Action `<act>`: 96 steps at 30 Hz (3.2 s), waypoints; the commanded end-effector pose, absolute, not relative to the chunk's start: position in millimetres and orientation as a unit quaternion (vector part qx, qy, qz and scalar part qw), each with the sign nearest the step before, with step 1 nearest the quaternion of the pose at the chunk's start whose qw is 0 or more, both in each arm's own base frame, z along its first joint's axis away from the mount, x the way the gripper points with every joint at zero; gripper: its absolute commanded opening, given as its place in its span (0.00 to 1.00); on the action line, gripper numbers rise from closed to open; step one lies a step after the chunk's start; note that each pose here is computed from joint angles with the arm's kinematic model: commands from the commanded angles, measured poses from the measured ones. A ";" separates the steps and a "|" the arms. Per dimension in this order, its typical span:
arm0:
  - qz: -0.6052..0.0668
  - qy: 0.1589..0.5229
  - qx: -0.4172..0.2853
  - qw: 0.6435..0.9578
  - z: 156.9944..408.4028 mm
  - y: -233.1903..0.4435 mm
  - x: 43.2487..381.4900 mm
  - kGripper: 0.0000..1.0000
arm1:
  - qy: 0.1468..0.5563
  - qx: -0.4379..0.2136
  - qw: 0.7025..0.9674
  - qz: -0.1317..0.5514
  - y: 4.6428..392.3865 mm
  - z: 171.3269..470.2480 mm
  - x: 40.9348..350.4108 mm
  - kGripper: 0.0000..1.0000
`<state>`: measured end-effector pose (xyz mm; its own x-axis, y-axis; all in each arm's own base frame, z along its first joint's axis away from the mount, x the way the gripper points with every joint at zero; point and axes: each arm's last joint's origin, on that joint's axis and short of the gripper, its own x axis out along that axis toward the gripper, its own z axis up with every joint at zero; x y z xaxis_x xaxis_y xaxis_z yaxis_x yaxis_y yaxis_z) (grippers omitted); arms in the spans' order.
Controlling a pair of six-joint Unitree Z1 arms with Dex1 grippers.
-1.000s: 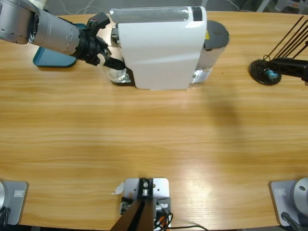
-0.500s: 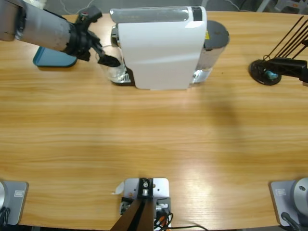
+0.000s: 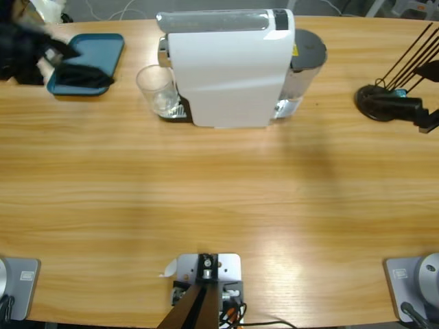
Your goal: Pour coffee
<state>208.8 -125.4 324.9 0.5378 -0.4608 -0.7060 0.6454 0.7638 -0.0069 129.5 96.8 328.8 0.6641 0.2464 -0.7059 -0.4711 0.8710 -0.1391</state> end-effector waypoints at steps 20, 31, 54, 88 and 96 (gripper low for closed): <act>-0.279 0.433 0.116 0.849 266.9 -115.5 192.2 0.94 | 0.352 -0.257 0.852 0.291 189.2 393.0 234.2 0.00; -0.279 0.438 0.119 0.846 263.8 -117.2 195.3 0.94 | 0.353 -0.273 0.837 0.318 211.4 402.7 257.7 0.00; -0.282 0.438 0.118 0.846 263.6 -117.6 195.4 0.94 | 0.392 -0.270 0.824 0.308 221.6 373.6 286.3 0.00; -0.283 0.439 0.120 0.845 263.0 -118.2 196.3 0.94 | 0.419 -0.266 0.808 0.318 230.7 349.1 295.8 0.00; -0.282 0.439 0.119 0.844 262.6 -118.1 196.6 0.94 | 0.426 -0.265 0.805 0.316 224.1 339.2 287.4 0.00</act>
